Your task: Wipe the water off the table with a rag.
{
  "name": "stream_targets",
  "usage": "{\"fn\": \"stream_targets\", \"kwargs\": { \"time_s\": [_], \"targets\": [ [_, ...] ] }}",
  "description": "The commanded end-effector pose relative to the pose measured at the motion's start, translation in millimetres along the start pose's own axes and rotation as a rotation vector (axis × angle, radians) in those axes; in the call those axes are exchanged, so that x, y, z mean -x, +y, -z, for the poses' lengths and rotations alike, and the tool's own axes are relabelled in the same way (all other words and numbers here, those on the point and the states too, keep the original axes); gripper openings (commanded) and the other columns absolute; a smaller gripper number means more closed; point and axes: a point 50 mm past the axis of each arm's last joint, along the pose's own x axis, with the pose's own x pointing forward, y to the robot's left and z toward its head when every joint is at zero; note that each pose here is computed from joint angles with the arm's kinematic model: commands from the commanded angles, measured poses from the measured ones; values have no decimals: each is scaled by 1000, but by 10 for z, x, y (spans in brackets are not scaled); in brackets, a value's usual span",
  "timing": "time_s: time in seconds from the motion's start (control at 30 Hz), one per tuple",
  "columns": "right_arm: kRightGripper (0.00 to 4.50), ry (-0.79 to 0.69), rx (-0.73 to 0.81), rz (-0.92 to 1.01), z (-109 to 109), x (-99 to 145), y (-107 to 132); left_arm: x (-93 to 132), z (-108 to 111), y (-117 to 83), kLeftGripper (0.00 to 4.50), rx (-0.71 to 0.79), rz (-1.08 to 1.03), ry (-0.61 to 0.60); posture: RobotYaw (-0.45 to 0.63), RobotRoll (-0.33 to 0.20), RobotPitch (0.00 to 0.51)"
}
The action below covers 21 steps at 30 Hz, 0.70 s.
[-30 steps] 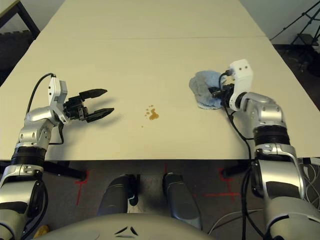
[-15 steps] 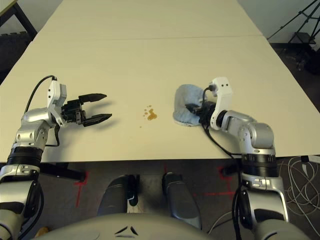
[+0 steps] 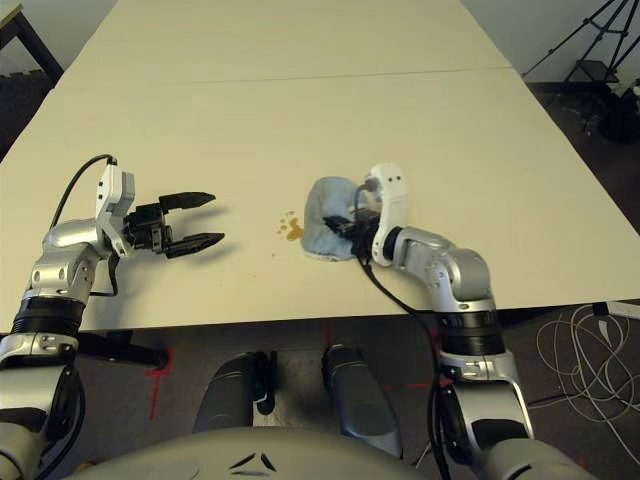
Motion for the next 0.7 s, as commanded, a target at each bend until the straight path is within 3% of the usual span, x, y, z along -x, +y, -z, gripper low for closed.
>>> {"fn": "stream_targets", "kwargs": {
  "time_s": [0.03,0.47,0.6,0.7],
  "targets": [
    [114,149,-36,-118,284,-230,194,6,-3,-29,4500,0,14,13,-175,0,167],
    [114,238,12,-236,445,-381,424,2,0,-63,4500,8,18,11,-169,0,174],
    [114,224,17,-214,403,-359,361,-16,4,-60,4500,9,20,8,-178,0,169],
    [114,175,34,-135,223,-276,136,-39,-2,-47,4500,7,20,4,-184,0,166]
  ]
}}
